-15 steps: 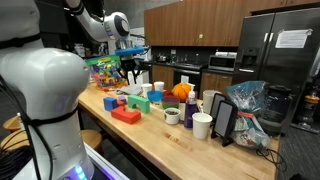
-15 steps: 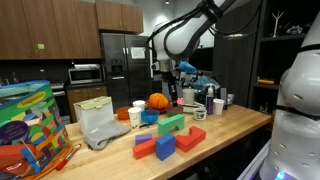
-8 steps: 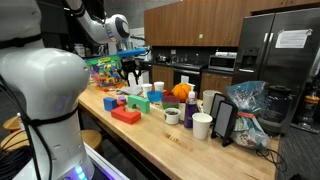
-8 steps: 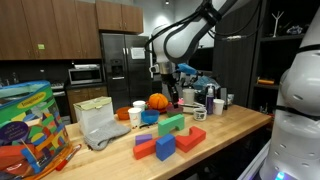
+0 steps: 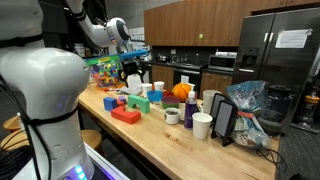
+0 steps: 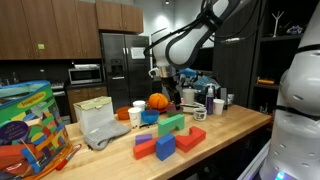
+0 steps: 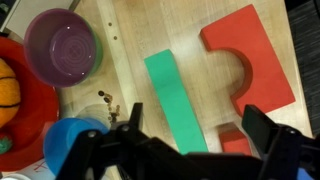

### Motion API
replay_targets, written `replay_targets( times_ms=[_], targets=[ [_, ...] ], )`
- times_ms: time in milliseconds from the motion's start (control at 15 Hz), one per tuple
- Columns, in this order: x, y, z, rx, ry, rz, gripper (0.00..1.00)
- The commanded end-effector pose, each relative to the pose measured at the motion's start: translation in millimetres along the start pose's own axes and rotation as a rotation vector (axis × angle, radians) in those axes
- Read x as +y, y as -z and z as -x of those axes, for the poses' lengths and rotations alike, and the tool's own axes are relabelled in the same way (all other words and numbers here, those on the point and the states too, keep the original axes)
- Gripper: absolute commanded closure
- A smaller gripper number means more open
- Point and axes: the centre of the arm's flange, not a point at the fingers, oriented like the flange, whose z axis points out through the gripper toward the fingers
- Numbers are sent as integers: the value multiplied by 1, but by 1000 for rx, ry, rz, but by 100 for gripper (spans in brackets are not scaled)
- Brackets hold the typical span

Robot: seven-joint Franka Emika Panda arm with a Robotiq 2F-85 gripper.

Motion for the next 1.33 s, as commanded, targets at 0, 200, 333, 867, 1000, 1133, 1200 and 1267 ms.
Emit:
replay_targets(
  times_ms=[0, 200, 333, 867, 1000, 1133, 1200, 1267],
  targets=[
    [0, 0, -1, 7, -26, 3, 0],
    [-1, 0, -2, 13, -68, 6, 0],
    [-1, 0, -2, 13, -73, 6, 0],
    [1, -8, -1, 48, 101, 33, 0],
    [5, -12, 2, 71, 142, 18, 0],
    [7, -17, 4, 82, 171, 11, 0],
    [7, -19, 6, 83, 181, 3, 0],
    [6, -22, 7, 85, 191, -7, 0]
  ],
)
